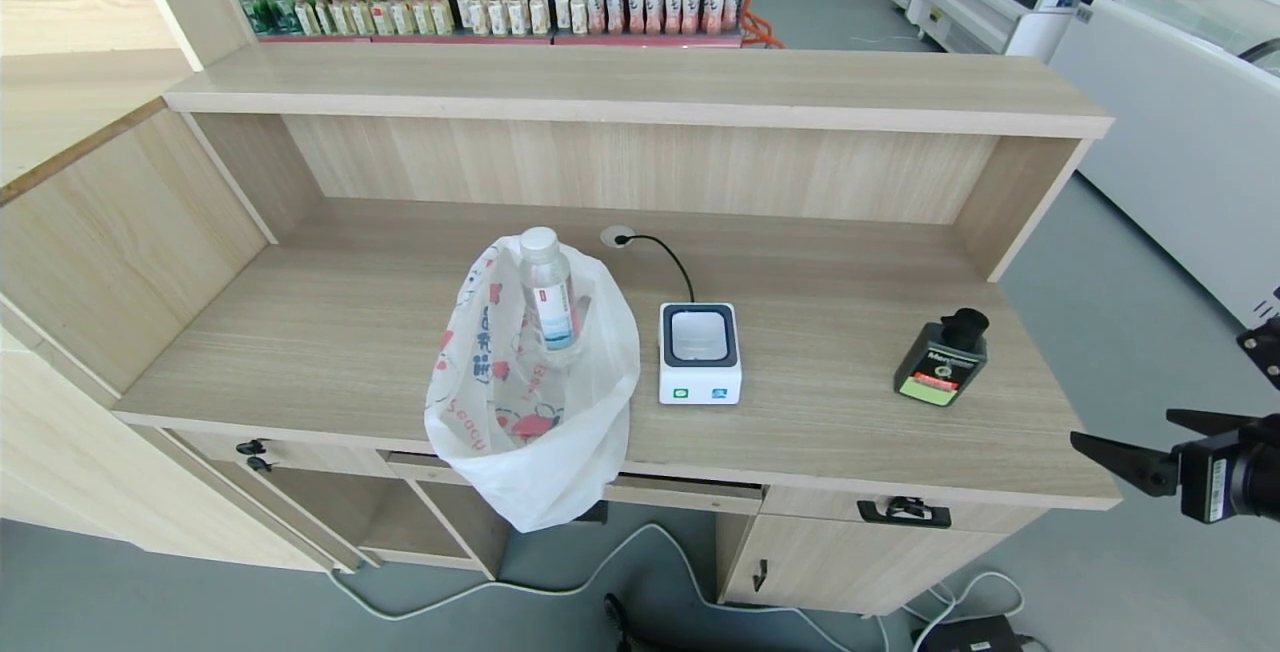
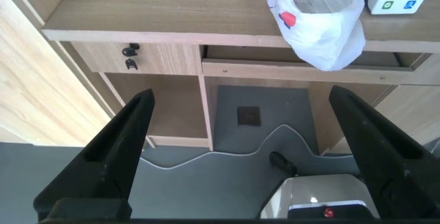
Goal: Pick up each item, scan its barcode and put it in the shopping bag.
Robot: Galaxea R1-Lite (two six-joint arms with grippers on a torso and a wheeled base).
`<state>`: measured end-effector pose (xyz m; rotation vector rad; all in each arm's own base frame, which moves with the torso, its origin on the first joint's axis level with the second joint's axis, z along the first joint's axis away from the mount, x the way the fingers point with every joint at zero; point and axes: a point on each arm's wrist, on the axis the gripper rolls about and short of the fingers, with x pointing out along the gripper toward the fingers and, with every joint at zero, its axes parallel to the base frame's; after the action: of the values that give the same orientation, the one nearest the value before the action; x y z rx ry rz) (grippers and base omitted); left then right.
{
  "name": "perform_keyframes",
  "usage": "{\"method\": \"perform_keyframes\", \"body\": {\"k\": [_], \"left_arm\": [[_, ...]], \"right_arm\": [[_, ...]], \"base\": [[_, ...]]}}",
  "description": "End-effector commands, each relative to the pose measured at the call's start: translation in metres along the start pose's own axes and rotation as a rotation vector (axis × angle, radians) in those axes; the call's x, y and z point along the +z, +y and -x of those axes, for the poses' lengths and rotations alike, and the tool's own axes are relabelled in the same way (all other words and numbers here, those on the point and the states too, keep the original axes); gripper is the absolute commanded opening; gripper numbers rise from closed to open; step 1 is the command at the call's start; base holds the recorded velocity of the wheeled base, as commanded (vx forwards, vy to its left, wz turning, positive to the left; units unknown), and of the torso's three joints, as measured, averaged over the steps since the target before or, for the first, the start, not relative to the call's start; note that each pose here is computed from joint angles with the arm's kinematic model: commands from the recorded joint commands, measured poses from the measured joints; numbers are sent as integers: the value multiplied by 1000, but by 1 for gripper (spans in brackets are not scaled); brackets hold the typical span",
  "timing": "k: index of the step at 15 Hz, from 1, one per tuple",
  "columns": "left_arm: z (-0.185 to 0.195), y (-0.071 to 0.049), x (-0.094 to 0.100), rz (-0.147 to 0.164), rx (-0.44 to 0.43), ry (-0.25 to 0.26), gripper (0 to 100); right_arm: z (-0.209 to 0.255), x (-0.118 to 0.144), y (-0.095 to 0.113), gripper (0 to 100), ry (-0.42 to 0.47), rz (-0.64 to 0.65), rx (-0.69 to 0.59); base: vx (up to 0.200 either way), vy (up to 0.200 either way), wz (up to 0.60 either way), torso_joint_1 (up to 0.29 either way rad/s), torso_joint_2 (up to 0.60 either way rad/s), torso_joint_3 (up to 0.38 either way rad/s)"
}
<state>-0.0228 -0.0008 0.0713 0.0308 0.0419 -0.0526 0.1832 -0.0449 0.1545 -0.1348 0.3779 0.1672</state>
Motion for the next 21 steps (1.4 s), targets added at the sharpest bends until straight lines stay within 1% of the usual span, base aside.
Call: {"method": "perform_keyframes", "body": {"k": [1, 5, 8, 10, 11, 12, 15, 17, 19, 21], "left_arm": [[0, 0, 0, -2, 0, 0, 100], [0, 0, 0, -2, 0, 0, 100], [0, 0, 0, -4, 0, 0, 100], [0, 0, 0, 2, 0, 0, 100], [0, 0, 0, 1, 0, 0, 100], [0, 0, 0, 2, 1, 0, 100], [0, 0, 0, 1, 1, -1, 100], [0, 0, 0, 1, 0, 0, 100], [0, 0, 0, 1, 1, 0, 100], [0, 0, 0, 2, 0, 0, 100]], "right_arm": [[-1, -3, -1, 100, 13, -8, -4], [-1, -6, -5, 100, 25, -10, -18], [-9, -7, -7, 100, 42, -18, 1], [-23, -5, -4, 100, 46, -12, 44], [-30, -3, -3, 100, 36, -3, 60], [-53, 5, 2, 100, -11, 14, 126], [-88, 19, 22, 100, -82, 16, 243], [-101, 20, 31, 100, -94, 36, 280], [-123, 19, 42, 100, -125, 89, 320], [-140, 16, 44, 100, -171, 158, 358]], "base": [[0, -200, 0, 2, -2, 2], [0, -200, 0, 11, 2, 1], [0, -200, 0, -1, 1, 1], [0, 0, 0, 0, 0, 0], [0, 0, 0, 0, 0, 0], [0, 0, 0, 0, 0, 0], [0, 0, 0, 0, 0, 0], [0, 0, 0, 0, 0, 0], [0, 0, 0, 0, 0, 0], [0, 0, 0, 0, 0, 0]]}}
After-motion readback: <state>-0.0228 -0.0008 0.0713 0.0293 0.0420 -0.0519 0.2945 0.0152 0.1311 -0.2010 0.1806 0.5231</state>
